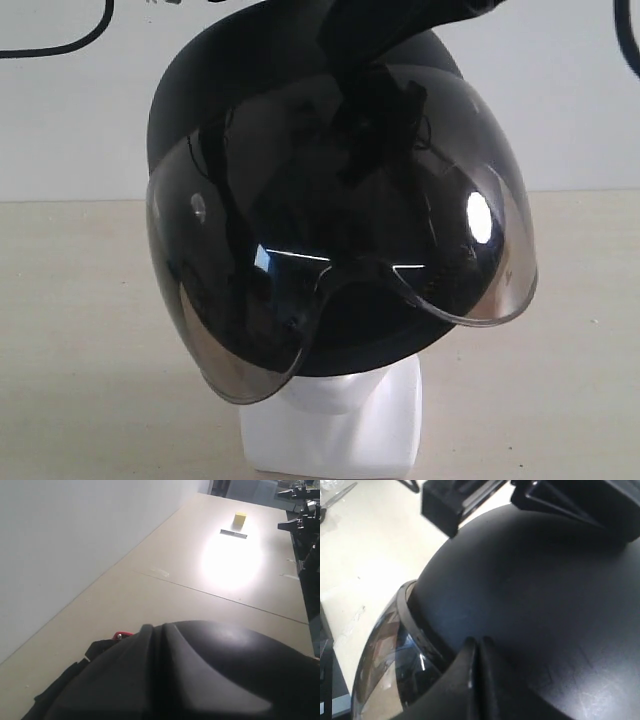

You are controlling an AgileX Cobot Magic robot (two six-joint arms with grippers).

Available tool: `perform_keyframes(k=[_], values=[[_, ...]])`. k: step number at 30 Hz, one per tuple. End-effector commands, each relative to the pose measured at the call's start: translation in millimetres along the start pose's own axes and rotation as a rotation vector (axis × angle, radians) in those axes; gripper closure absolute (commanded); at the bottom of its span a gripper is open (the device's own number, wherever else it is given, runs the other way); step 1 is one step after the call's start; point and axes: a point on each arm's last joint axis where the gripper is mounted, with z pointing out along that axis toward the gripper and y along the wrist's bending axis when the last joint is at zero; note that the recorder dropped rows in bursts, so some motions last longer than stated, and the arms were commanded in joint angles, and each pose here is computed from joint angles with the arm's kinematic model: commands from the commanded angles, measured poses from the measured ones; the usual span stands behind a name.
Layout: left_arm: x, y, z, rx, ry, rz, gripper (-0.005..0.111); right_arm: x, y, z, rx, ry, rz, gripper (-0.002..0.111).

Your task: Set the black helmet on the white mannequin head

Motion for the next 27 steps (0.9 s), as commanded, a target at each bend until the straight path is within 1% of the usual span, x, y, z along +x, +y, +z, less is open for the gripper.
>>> perform_keyframes(k=[1, 4, 8, 18, 27], values=[[13, 2.9, 9, 0.040, 0.069, -0.004, 0.102, 16, 0, 11, -0.023, 0.119, 0.009, 0.109], [13, 3.3, 9, 0.036, 0.069, -0.003, 0.102, 30, -1, 26, -0.039, 0.187, 0.022, 0.109], [13, 3.4, 9, 0.035, 0.071, -0.001, 0.102, 39, -2, 35, -0.028, 0.176, 0.035, 0.109], [13, 3.4, 9, 0.035, 0.073, 0.000, 0.102, 69, 0, 49, -0.036, 0.240, 0.061, 0.109], [13, 3.4, 9, 0.035, 0.073, 0.000, 0.102, 71, 0, 49, -0.023, 0.200, 0.062, 0.109]])
